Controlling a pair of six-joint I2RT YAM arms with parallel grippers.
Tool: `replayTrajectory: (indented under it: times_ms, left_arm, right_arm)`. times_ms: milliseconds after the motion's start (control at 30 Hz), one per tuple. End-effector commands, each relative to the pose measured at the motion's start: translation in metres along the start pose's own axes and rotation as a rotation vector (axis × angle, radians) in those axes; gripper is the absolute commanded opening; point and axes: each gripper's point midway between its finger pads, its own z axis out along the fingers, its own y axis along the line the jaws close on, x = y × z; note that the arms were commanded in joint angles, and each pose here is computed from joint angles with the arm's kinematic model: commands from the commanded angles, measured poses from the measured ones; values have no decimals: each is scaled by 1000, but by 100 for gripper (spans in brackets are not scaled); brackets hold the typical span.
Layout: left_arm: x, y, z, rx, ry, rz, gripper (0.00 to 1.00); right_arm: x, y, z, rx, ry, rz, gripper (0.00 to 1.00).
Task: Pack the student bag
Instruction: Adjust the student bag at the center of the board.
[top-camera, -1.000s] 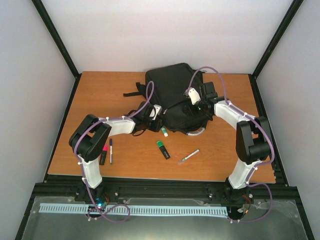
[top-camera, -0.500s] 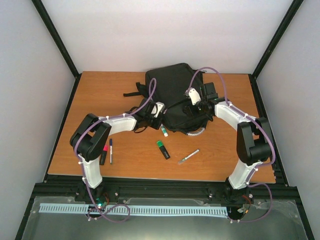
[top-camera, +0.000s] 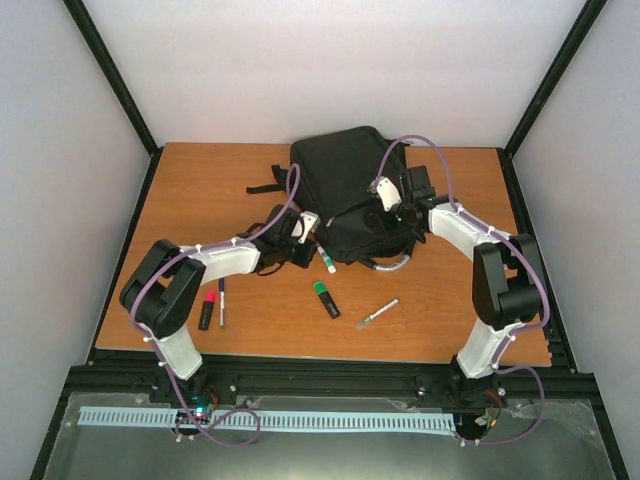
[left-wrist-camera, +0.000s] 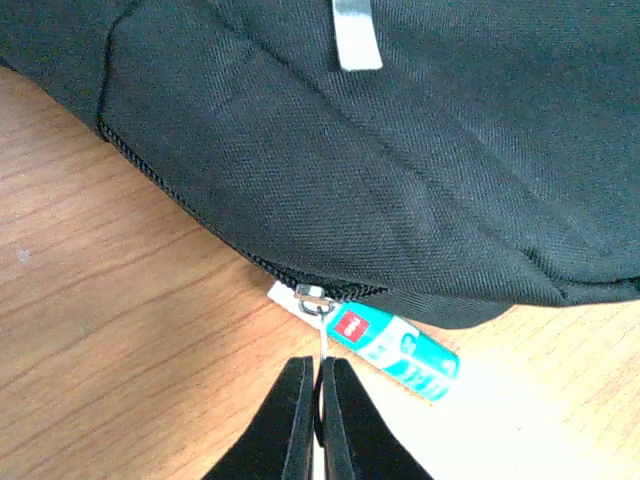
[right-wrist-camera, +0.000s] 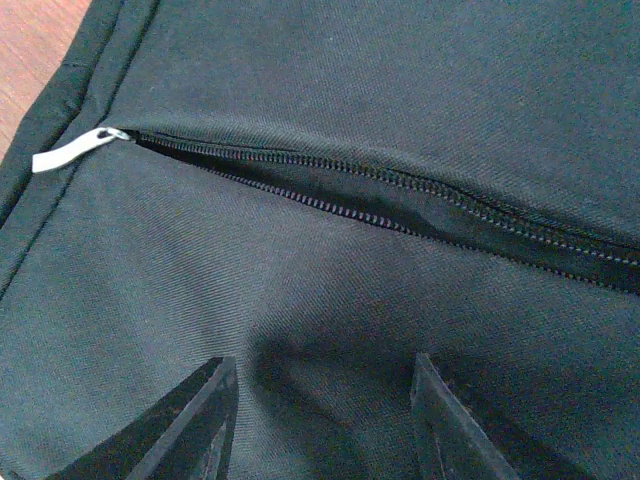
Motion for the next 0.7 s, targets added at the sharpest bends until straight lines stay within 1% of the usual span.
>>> replayTrajectory:
  times_ms: [0, 367, 667]
  left_arm:
    - [7, -18, -7, 66, 6, 9, 1]
    - [11, -73, -5, 159, 28, 103, 1]
    - [16, -95, 8, 198, 52, 117, 1]
  right_arm:
    - [19, -1, 14, -7, 64, 14, 49]
    - [27, 1, 24, -39, 99, 34, 48]
    - [31, 5, 28, -72, 112, 50, 45]
